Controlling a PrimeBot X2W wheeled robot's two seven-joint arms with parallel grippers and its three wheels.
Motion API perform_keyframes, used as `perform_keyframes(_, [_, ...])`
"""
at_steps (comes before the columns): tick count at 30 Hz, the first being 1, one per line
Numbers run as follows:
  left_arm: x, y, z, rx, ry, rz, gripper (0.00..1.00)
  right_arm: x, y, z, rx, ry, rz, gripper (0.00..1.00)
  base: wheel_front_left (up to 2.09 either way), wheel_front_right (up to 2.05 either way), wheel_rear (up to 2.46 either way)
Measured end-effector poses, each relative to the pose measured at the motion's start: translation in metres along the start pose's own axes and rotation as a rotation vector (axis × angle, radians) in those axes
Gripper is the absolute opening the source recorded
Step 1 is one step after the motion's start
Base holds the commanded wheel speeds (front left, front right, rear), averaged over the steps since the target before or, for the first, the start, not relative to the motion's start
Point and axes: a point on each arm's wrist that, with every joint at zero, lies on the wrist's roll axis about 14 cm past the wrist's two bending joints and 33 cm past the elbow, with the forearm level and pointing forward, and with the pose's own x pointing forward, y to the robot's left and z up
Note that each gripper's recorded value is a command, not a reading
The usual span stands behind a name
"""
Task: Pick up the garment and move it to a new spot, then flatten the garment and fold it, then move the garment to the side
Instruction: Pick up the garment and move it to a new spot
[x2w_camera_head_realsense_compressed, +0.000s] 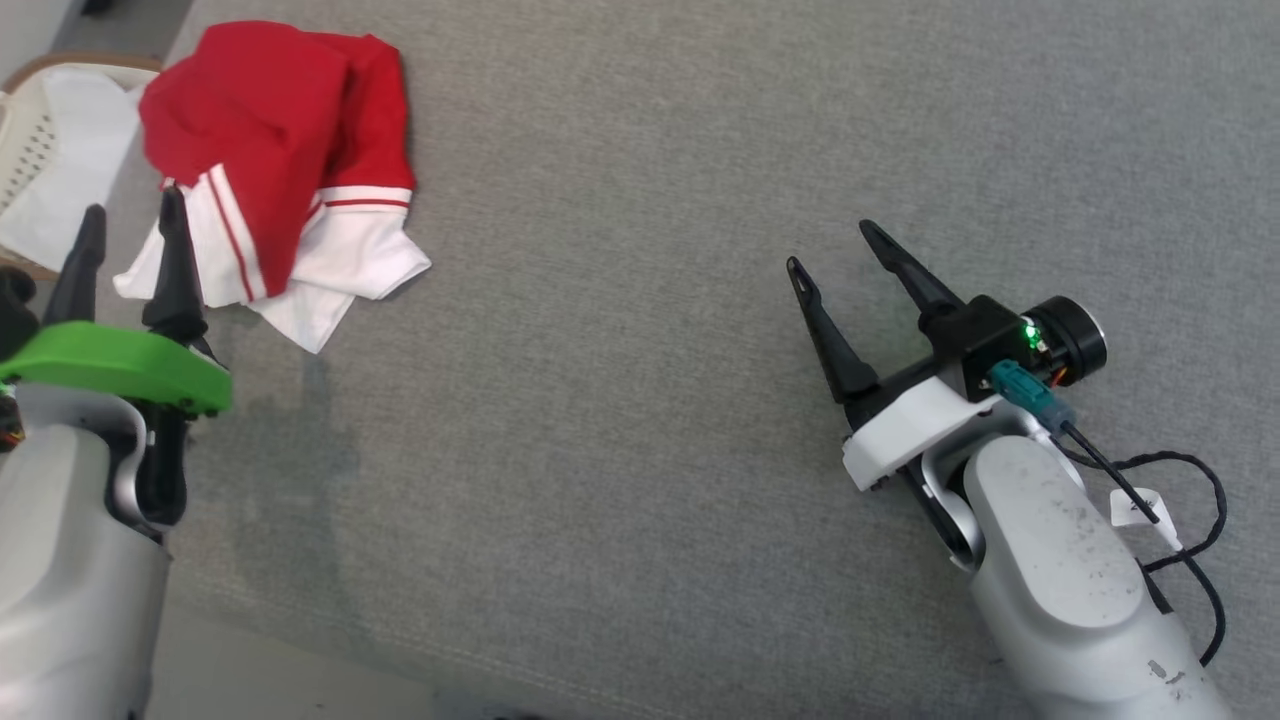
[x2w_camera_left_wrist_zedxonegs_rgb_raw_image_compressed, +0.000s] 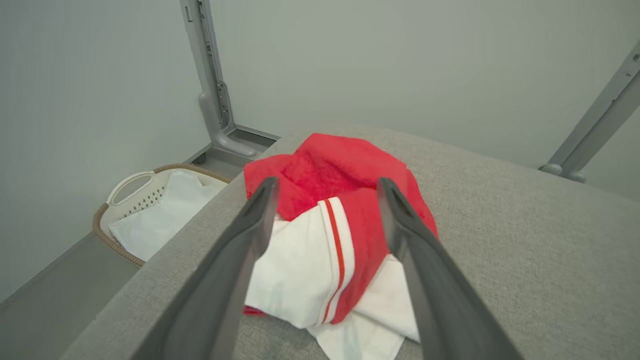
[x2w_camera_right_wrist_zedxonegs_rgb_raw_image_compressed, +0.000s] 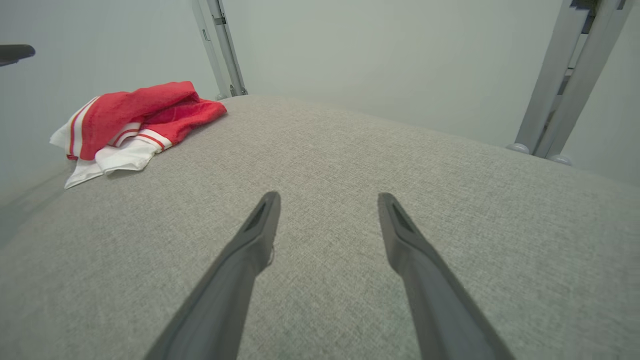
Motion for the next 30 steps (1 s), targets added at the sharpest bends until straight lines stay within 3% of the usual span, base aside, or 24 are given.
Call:
perform_keyframes(6, [0.040,-0.011,-0.026,0.049,0.107,-0.042,1.00,-0.006,-0.029,-0.012,0.001,0.008,-0.059,1.00,0.00,0.00,0.00])
perform_keyframes(15, [0.049,0.007,-0.106,0.082,0.364,0.041,1.00,-0.026,-0.067,-0.029,0.006,0.037,-0.156,1.00,0.00,0.00,0.00])
perform_keyframes(17, [0.049,0.006,-0.116,0.087,0.388,0.041,0.09,-0.030,-0.072,-0.030,0.009,0.041,-0.174,1.00,0.00,0.00,0.00])
perform_keyframes(18, [0.049,0.008,-0.118,0.076,0.388,0.055,0.00,-0.032,-0.075,-0.031,0.009,0.043,-0.182,1.00,0.00,0.00,0.00])
perform_keyframes(24, [0.055,0.003,-0.101,0.054,0.336,0.046,0.00,-0.047,-0.084,-0.025,0.014,0.046,-0.227,1.00,0.00,0.00,0.00])
perform_keyframes(30, [0.081,-0.029,-0.013,0.085,0.088,-0.076,0.00,-0.067,-0.078,-0.014,0.037,0.048,-0.255,1.00,0.00,0.00,0.00])
